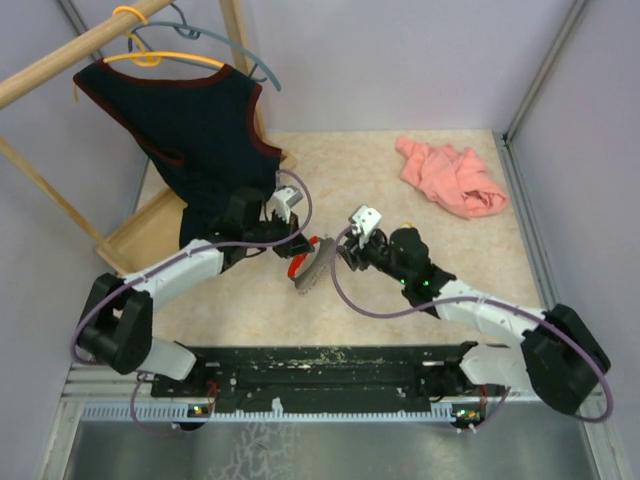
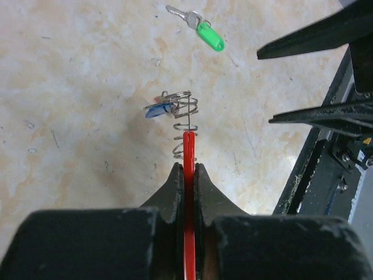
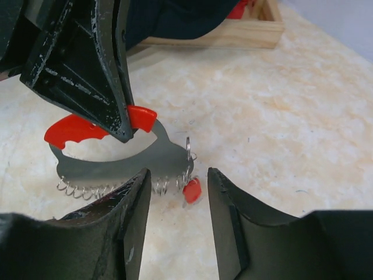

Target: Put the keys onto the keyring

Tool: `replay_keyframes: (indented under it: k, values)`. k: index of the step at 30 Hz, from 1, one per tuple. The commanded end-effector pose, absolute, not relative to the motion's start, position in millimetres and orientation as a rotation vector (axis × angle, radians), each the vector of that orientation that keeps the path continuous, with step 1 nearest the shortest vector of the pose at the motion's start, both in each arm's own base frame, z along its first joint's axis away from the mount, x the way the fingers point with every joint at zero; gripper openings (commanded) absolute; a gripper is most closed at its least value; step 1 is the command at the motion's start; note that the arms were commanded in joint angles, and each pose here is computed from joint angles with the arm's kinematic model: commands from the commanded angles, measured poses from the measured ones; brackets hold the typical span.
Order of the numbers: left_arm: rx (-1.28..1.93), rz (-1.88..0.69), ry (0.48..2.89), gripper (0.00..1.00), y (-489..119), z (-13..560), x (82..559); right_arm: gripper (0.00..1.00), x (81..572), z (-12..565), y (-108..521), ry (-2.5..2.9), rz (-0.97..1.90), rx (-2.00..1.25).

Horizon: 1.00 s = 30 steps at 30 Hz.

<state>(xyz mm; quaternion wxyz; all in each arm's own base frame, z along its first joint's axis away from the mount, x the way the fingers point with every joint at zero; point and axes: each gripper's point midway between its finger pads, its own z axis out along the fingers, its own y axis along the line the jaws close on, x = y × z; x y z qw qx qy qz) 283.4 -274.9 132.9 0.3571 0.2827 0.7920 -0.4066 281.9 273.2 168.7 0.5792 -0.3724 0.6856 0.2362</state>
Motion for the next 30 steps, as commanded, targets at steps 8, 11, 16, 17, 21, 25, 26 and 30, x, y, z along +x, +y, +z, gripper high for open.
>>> replay_keyframes:
  k: [8,11,16,17,21,25,26,30]
  values:
    - [0.939,-0.677,2.392,0.0,-254,164,270,0.54,269,225,227,1.219,0.499,-0.578]
    - [0.988,-0.628,2.428,0.0,-252,172,268,0.62,262,228,226,1.167,0.539,-0.548]
    - [1.041,-0.523,2.469,0.0,-251,176,270,0.62,260,210,253,1.212,0.647,-0.632]
    - [1.05,-0.501,2.482,0.0,-251,174,270,0.61,259,208,256,1.201,0.661,-0.638]
    - [1.072,-0.466,2.48,0.0,-252,175,270,0.58,256,197,268,1.178,0.7,-0.654]
    - [1.085,-0.484,2.46,0.0,-257,178,270,0.5,256,184,284,1.173,0.688,-0.675]
    - [1.091,-0.492,2.455,0.0,-259,178,269,0.48,255,183,286,1.163,0.682,-0.673]
    - [1.111,-0.517,2.44,0.0,-263,180,265,0.36,249,178,291,1.116,0.686,-0.673]
